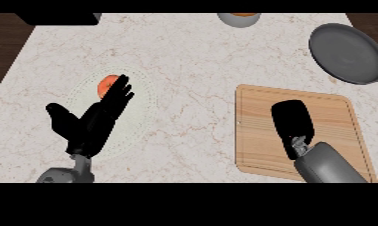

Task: Pick the tomato from the cutting board and place it in the pan

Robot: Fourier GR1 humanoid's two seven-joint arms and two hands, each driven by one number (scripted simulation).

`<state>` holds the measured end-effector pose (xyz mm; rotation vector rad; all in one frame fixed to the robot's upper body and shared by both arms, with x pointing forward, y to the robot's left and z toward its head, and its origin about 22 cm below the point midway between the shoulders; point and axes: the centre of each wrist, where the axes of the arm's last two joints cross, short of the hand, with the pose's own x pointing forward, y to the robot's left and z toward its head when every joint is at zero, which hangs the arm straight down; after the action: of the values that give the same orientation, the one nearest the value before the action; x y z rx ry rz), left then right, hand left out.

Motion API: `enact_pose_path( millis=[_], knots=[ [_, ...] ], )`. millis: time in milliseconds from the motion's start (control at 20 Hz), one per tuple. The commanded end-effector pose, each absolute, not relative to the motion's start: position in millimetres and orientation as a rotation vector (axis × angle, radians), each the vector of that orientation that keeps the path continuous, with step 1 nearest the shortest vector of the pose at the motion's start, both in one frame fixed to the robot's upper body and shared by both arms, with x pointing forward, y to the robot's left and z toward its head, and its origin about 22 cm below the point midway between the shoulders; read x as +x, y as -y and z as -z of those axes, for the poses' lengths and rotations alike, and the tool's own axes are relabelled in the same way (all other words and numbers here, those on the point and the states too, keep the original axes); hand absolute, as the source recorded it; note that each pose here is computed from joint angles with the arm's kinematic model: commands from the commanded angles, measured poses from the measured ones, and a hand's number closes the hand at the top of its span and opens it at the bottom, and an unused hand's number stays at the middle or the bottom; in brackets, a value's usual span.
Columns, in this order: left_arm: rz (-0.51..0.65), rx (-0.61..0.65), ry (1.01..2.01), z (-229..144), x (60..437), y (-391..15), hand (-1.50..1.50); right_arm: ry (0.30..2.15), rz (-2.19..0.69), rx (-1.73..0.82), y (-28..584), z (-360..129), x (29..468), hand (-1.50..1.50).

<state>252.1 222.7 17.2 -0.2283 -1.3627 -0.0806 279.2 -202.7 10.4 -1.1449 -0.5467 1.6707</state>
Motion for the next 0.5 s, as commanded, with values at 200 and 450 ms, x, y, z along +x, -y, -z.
enact_pose_path(
  millis=[200, 450],
  knots=[
    [0.082, -0.211, 1.362, -4, 253, -233, 0.0, 0.867, -1.212, -0.952, 192, -1, 292, 1.5],
    [0.089, -0.2, 1.352, -11, 249, -225, 0.0, 1.105, -0.981, -1.226, 198, -47, 303, 1.5]
  ],
)
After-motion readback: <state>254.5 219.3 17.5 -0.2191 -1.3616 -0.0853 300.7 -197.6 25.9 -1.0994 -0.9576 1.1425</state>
